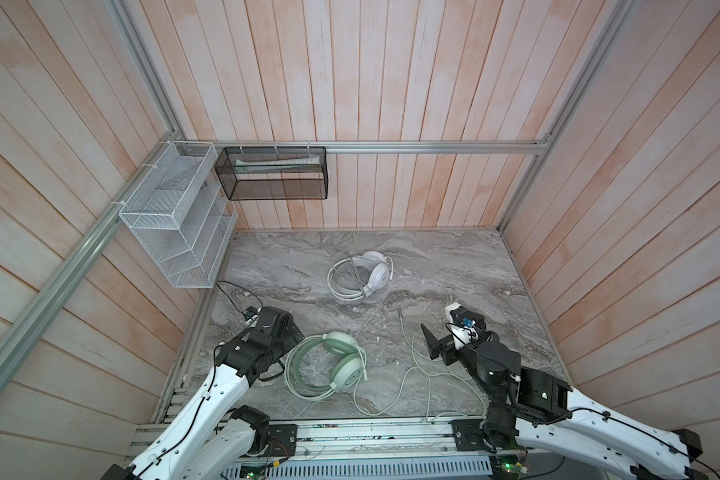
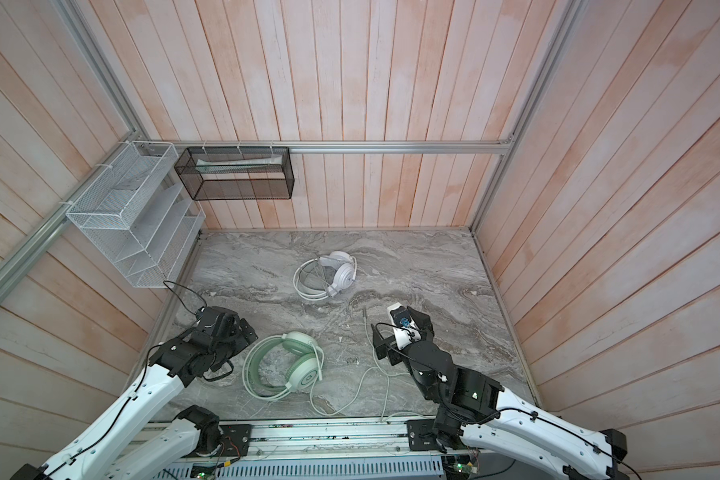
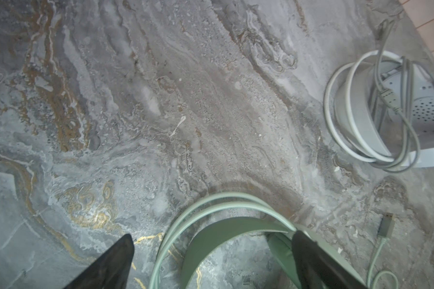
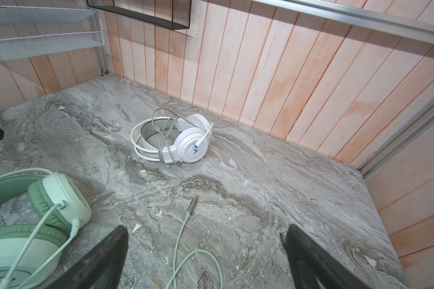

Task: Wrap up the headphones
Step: 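Move the left gripper down to the mint-green headset's headband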

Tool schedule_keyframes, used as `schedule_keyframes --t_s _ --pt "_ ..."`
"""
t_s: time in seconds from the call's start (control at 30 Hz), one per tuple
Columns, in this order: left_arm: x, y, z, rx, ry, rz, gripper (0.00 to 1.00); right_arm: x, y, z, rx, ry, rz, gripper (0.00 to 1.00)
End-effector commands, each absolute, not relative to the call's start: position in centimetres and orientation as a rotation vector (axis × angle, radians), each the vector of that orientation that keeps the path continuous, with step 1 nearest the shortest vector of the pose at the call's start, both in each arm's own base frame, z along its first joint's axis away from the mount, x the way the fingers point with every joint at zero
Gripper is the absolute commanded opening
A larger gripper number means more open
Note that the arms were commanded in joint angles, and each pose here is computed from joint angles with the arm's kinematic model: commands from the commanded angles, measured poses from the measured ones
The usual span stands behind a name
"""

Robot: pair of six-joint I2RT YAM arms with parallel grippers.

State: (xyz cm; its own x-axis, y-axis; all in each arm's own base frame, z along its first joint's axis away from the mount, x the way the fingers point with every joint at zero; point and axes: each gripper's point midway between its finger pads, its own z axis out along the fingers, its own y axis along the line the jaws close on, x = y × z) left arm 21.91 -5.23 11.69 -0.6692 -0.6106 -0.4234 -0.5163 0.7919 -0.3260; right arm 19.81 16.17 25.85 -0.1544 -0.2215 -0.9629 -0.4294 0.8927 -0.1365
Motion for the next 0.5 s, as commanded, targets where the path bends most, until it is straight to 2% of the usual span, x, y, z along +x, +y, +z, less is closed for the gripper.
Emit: schedule_keyframes --t_s 0.0,0.17,0.47 --pt "20.3 -4.8 10.5 -0.962 2.493 -0.228 0.98 19.5 16.7 25.5 -0.521 1.741 0.233 0.98" --pt "18.9 -5.1 8.9 -0.995 2.564 -0.211 0.98 19.5 17.0 25.3 -0.533 1.743 0.24 0.99" --pt "17.4 -5.2 7.5 -0.937 2.627 0.018 0.99 19.2 17.2 25.4 -0.544 1.739 0.264 0.99"
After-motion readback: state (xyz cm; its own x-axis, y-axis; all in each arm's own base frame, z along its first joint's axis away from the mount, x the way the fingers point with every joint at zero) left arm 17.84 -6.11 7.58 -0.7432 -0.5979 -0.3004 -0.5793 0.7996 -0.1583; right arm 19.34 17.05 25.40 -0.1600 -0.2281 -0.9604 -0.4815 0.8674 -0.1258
